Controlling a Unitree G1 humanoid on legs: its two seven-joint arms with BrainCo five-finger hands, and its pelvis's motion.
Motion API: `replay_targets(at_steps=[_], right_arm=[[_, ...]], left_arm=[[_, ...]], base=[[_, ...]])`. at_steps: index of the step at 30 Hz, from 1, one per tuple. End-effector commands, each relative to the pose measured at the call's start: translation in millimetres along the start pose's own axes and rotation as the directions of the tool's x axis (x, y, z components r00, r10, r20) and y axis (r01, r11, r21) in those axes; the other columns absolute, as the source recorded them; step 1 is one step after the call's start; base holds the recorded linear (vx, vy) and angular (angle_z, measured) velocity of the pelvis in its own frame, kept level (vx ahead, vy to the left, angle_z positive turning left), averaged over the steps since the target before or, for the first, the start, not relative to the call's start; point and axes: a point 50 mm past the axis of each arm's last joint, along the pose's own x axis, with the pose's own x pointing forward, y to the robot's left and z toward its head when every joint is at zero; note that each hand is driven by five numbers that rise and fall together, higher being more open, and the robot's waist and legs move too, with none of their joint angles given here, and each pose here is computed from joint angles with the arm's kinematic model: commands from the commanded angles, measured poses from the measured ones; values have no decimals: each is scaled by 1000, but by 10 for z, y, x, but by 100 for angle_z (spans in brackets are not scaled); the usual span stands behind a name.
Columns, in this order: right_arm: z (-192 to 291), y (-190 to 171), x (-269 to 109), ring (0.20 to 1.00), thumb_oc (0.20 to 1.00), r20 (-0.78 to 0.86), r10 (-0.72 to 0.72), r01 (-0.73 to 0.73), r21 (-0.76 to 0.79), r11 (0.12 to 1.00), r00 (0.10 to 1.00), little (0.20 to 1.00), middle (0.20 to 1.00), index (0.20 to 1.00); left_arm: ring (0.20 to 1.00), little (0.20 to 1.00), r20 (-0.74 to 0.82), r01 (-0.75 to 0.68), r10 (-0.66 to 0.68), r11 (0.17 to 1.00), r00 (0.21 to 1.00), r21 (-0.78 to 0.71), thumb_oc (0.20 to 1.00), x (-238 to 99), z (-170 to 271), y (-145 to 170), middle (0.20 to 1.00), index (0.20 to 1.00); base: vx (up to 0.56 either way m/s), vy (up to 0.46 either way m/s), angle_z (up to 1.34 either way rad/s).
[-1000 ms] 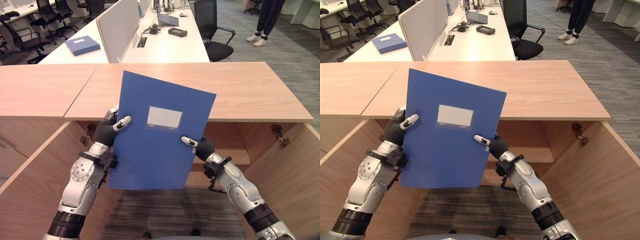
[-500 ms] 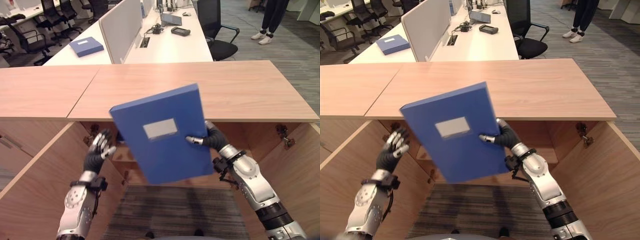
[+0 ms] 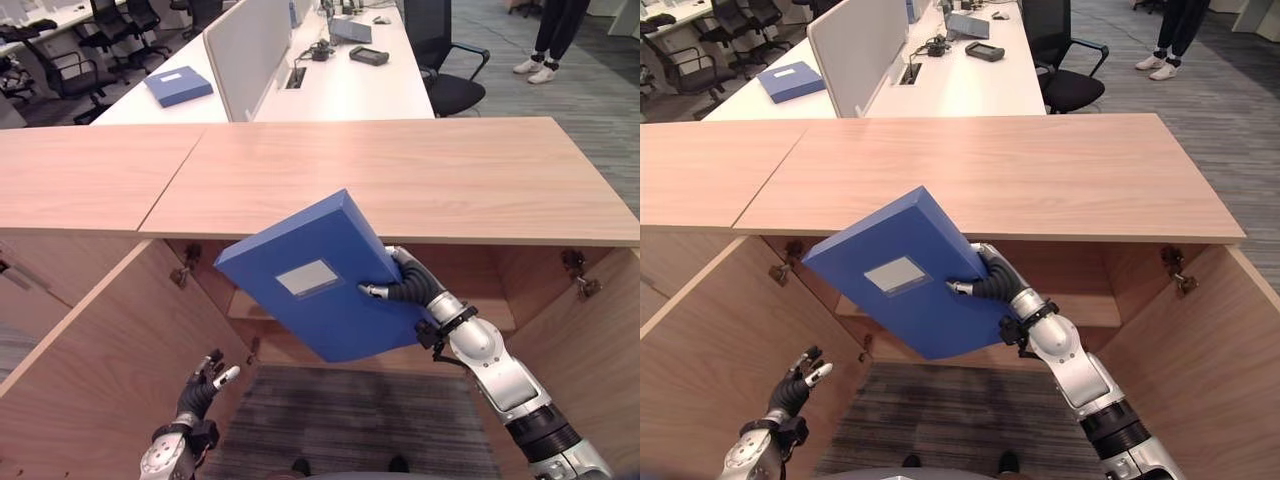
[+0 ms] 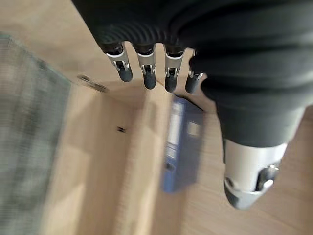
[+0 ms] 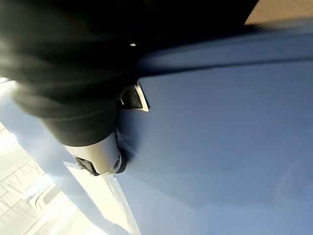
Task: Put the empty folder in the office cabinet
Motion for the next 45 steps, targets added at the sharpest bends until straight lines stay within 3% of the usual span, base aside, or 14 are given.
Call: replay_targets(at_steps=[1, 5, 8, 16, 22, 23, 24, 28, 29, 34, 37, 40, 45], right_arm=[[236, 27, 202, 200, 200, 152, 42, -55, 82, 995, 987, 200, 200, 200], [-12, 216, 182, 200, 200, 46, 118, -125, 191, 974, 992, 200, 200, 200], [-235, 430, 180, 200, 200, -61, 262, -246, 194, 950, 963, 200, 200, 200], [-531, 665, 125, 200, 200, -201, 356, -293, 284, 913, 913, 200, 200, 200], [-814, 769, 12, 200, 200, -339, 323, -168, 414, 895, 884, 200, 200, 200], [-975, 794, -77, 200, 200, -417, 271, -11, 529, 849, 868, 200, 200, 200], [-1026, 795, -99, 200, 200, -442, 249, 53, 567, 822, 862, 200, 200, 200], [-1119, 761, -149, 200, 200, -494, 200, 172, 608, 775, 846, 200, 200, 200], [-1253, 660, -225, 200, 200, -573, 91, 385, 651, 655, 814, 200, 200, 200], [-1357, 388, -293, 200, 200, -649, -107, 626, 657, 419, 753, 200, 200, 200], [-1397, 242, -323, 200, 200, -689, -220, 723, 647, 242, 691, 200, 200, 200], [-1464, 129, -356, 200, 200, -768, -307, 804, 594, -15, 562, 200, 200, 200], [-1483, 120, -311, 200, 200, -831, -312, 813, 536, -230, 460, 200, 200, 200]], left_arm=[[1000, 1000, 17, -3, 0, 990, 1000, 143, 1000, 142, 167, 51, 1000, 1000], [1000, 1000, -88, 19, 2, 970, 996, 241, 1000, 130, -29, 55, 1000, 1000], [1000, 1000, -198, 72, 0, 932, 980, 356, 1000, 128, -208, 35, 1000, 1000], [1000, 1000, -256, 160, -50, 891, 965, 426, 1000, 147, -286, -78, 1000, 1000], [1000, 1000, -300, 219, -75, 849, 951, 481, 1000, 134, -349, -125, 1000, 1000], [1000, 1000, -319, 238, -81, 838, 944, 491, 1000, 122, -385, -142, 1000, 1000], [1000, 1000, -324, 243, -83, 836, 942, 492, 1000, 117, -398, -146, 1000, 1000], [1000, 1000, -332, 263, -91, 812, 939, 521, 1000, 111, -401, -149, 1000, 1000], [1000, 1000, -352, 284, -93, 791, 931, 542, 1000, 71, -443, -129, 1000, 1000], [1000, 1000, -359, 280, -83, 793, 930, 540, 1000, 32, -476, -103, 1000, 1000], [1000, 1000, -364, 276, -77, 798, 928, 536, 1000, 18, -503, -111, 1000, 1000], [1000, 1000, -365, 265, -63, 800, 929, 538, 1000, 10, -530, -131, 1000, 1000], [1000, 1000, -362, 240, -34, 806, 932, 541, 1000, 18, -552, -159, 1000, 1000]], base=[[0, 0, 0], [-6, 4, 2], [-6, -1, 3], [-3, 1, 4], [-2, 3, 6], [2, 6, 12], [3, 3, 12], [-2, 4, 7], [5, 9, 4], [0, 0, 0], [0, 0, 0], [0, 0, 0], [0, 0, 0]])
